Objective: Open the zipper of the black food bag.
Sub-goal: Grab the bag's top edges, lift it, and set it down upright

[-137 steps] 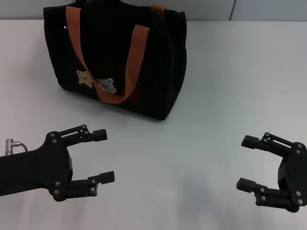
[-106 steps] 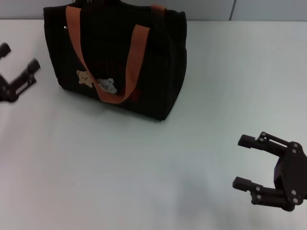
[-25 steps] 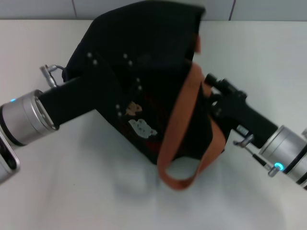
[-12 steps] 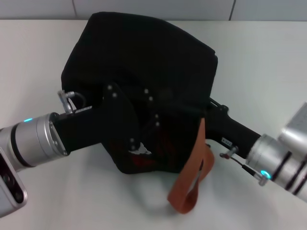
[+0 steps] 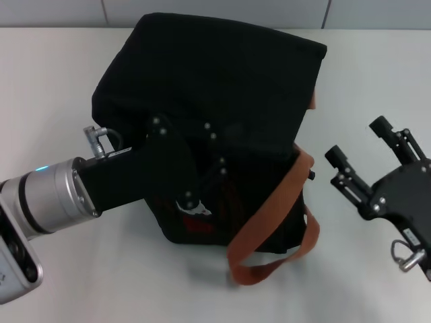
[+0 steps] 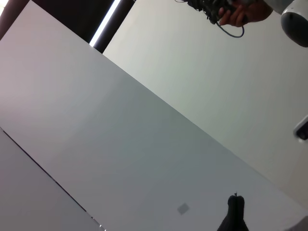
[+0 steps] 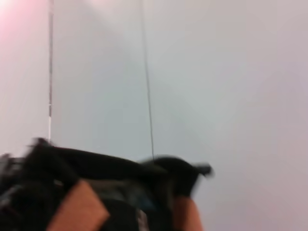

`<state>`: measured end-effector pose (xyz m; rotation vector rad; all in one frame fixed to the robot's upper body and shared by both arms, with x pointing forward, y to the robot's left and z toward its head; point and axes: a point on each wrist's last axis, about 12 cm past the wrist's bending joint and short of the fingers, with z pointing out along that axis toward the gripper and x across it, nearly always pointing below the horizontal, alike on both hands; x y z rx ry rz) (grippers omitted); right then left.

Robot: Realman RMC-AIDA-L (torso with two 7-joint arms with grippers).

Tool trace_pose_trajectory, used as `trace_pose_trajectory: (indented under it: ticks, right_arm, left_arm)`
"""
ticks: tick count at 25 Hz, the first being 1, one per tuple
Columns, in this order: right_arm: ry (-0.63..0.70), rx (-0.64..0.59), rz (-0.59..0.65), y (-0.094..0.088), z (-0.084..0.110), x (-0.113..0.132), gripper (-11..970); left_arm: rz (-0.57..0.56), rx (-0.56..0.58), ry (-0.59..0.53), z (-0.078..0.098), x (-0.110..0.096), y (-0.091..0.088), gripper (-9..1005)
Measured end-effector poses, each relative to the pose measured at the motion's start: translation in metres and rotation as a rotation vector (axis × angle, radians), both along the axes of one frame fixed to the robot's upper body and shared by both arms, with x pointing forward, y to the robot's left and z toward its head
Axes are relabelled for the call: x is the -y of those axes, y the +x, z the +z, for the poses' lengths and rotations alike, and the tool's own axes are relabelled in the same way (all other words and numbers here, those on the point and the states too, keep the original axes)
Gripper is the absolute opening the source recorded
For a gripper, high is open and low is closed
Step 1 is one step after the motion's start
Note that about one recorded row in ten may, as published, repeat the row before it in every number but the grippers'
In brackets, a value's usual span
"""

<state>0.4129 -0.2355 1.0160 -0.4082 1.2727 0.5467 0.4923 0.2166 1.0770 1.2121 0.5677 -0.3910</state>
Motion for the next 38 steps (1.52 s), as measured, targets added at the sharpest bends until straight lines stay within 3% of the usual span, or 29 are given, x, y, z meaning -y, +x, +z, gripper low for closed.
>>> trace_pose_trajectory:
  ticks: [7, 13, 29, 38]
  right_arm:
    - [-0.141, 0.159, -0.045, -0.006, 0.005, -0.028, 809]
    - [-0.207, 0.159, -0.033, 0.01, 0.004, -0.042, 809]
    - [-0.306, 0.224, -0.083, 0.023, 0.008, -0.052, 809]
    - [-0.3, 0.243, -0.032, -0.002, 0.003, -0.047, 809]
  left_arm:
    - [-0.009, -0.001, 0.006, 0.001, 0.004, 0.003, 97]
    - [-0.013, -0.003, 0.003, 0.001, 0.006, 0.004, 93]
    - [-0.027, 0.004, -0.001, 0.003, 0.008, 0.005, 93]
    - [-0.031, 0.007, -0.003, 0.004, 0.009, 0.006, 92]
